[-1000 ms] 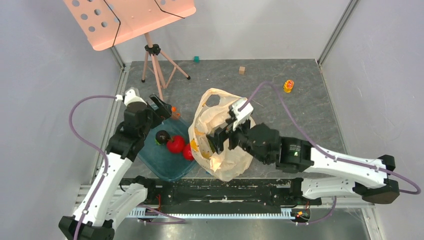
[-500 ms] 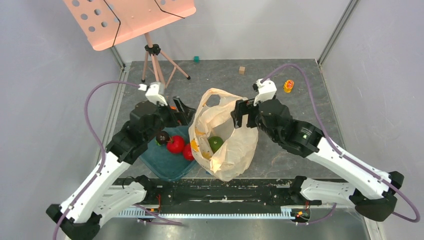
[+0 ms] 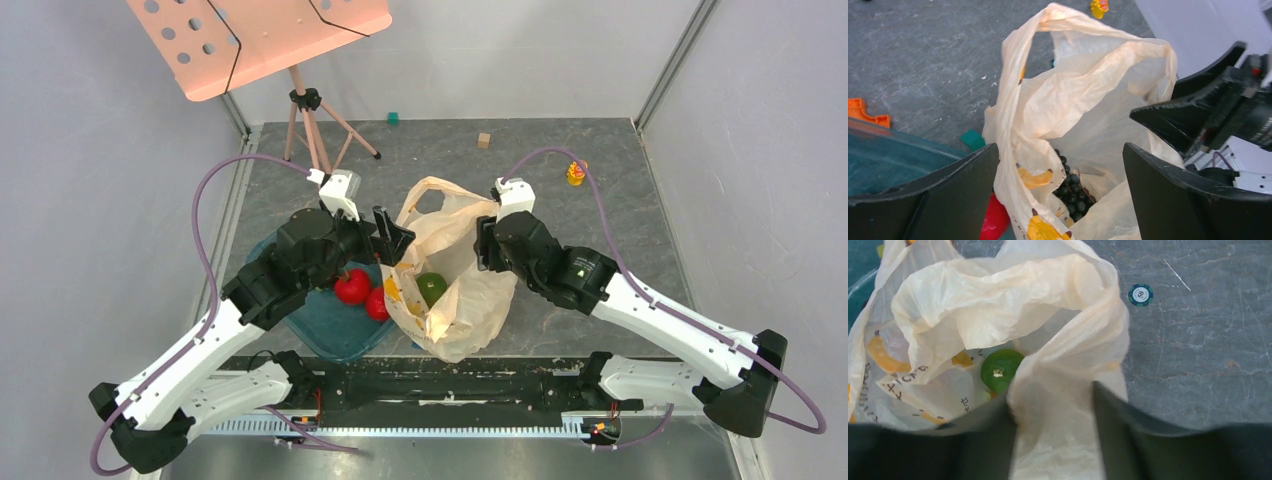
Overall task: Take the fake fruits out of the plastic bag
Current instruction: Adjust the plastic bag at the center of the board.
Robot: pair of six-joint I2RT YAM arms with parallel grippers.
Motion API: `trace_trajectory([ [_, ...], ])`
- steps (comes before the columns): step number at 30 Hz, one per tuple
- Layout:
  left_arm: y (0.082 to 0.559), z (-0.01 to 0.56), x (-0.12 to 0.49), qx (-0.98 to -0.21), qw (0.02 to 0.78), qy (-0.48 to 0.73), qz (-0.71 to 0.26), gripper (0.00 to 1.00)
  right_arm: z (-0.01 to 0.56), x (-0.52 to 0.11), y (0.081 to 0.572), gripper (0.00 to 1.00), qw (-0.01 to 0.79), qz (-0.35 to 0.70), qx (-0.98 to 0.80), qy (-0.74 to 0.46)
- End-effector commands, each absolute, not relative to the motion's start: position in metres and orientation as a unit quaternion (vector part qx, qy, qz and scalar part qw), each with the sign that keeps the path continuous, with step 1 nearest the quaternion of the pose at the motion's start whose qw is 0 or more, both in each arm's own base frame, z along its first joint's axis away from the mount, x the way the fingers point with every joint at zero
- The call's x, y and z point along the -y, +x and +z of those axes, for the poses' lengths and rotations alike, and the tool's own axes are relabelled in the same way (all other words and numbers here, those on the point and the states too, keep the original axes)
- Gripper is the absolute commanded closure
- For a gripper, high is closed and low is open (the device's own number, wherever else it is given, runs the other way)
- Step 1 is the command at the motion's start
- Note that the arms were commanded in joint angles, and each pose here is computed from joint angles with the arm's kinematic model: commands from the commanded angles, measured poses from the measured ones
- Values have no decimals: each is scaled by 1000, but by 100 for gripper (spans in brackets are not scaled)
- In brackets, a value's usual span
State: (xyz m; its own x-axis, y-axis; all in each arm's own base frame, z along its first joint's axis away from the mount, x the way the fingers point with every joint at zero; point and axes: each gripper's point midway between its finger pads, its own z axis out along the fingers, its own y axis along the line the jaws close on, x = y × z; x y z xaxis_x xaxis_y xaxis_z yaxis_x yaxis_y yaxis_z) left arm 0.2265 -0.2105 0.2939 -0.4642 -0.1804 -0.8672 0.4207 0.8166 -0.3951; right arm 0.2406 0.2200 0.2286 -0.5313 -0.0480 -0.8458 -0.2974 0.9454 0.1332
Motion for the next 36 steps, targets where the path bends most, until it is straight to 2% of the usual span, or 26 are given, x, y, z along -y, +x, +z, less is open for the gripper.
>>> trace_trajectory([
  [1, 224, 338, 221, -762, 552, 112, -318, 1, 244, -207, 248, 58, 502, 112, -854, -82],
  [3, 222, 342, 223, -760, 552, 116, -323, 1, 262, -205, 250, 75, 520, 112, -842, -86],
  [5, 219, 347, 226, -754, 553, 121, -333, 2, 288, -201, 254, 88, 544, 110, -827, -91],
  [8, 214, 357, 232, -743, 553, 133, -352, 2, 331, -197, 257, 100, 577, 110, -803, -101],
  [12, 207, 367, 241, -728, 551, 146, -380, 3, 371, -207, 256, 100, 599, 128, -776, -149],
  [16, 208, 362, 248, -730, 543, 149, -386, 4, 378, -220, 255, 100, 600, 139, -764, -194],
  [28, 196, 307, 278, -751, 488, 159, -416, 7, 294, -226, 225, 100, 555, 188, -771, -249],
  [36, 178, 333, 286, -734, 505, 168, -421, 10, 295, -224, 226, 100, 551, 183, -778, -240],
])
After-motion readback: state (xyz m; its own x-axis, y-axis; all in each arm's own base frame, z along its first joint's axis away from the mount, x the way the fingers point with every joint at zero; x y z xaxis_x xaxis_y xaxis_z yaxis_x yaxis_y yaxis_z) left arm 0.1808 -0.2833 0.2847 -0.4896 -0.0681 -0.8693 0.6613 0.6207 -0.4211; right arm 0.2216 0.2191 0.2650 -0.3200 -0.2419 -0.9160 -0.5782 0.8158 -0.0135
